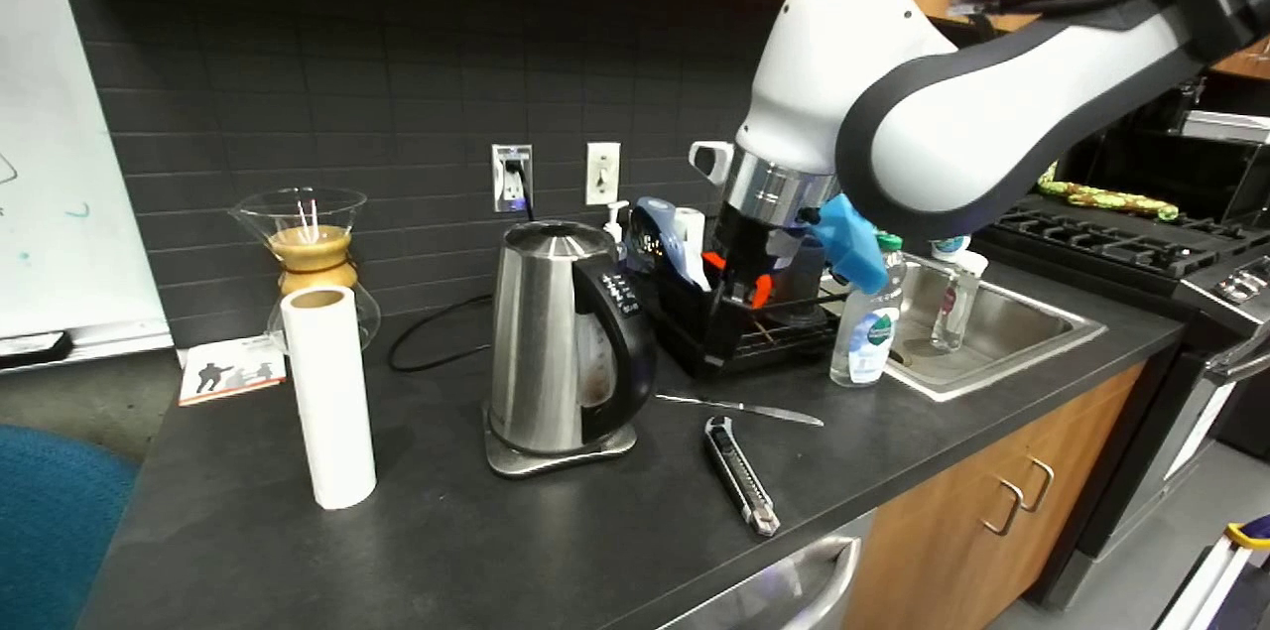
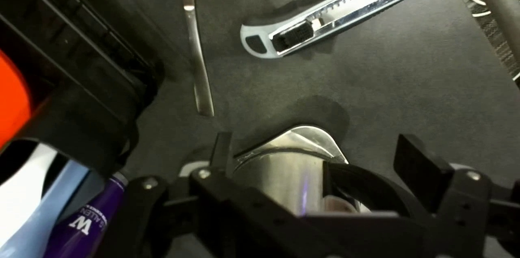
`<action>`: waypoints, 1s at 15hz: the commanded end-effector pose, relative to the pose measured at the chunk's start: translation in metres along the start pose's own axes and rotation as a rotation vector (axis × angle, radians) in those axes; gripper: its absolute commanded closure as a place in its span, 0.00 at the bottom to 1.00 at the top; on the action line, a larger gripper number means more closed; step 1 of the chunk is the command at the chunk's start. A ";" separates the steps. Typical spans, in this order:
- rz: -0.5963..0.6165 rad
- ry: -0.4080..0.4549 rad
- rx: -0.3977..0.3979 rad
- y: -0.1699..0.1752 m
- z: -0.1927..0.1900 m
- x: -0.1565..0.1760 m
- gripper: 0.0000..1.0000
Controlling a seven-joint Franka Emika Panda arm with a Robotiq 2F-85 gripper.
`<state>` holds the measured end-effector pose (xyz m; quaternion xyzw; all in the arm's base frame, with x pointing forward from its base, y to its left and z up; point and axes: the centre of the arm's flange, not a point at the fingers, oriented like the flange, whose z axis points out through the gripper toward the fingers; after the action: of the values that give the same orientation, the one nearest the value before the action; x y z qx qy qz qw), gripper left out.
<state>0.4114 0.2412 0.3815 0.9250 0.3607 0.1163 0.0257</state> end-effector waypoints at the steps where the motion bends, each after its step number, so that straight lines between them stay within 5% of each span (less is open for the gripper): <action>1: 0.135 -0.027 -0.048 -0.023 -0.018 -0.012 0.00; 10: 0.483 -0.215 -0.250 -0.030 -0.001 -0.025 0.00; 15: 0.629 -0.266 -0.137 -0.042 0.006 -0.027 0.00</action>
<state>0.3656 0.2426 0.3663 0.9879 0.0811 0.0436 0.1246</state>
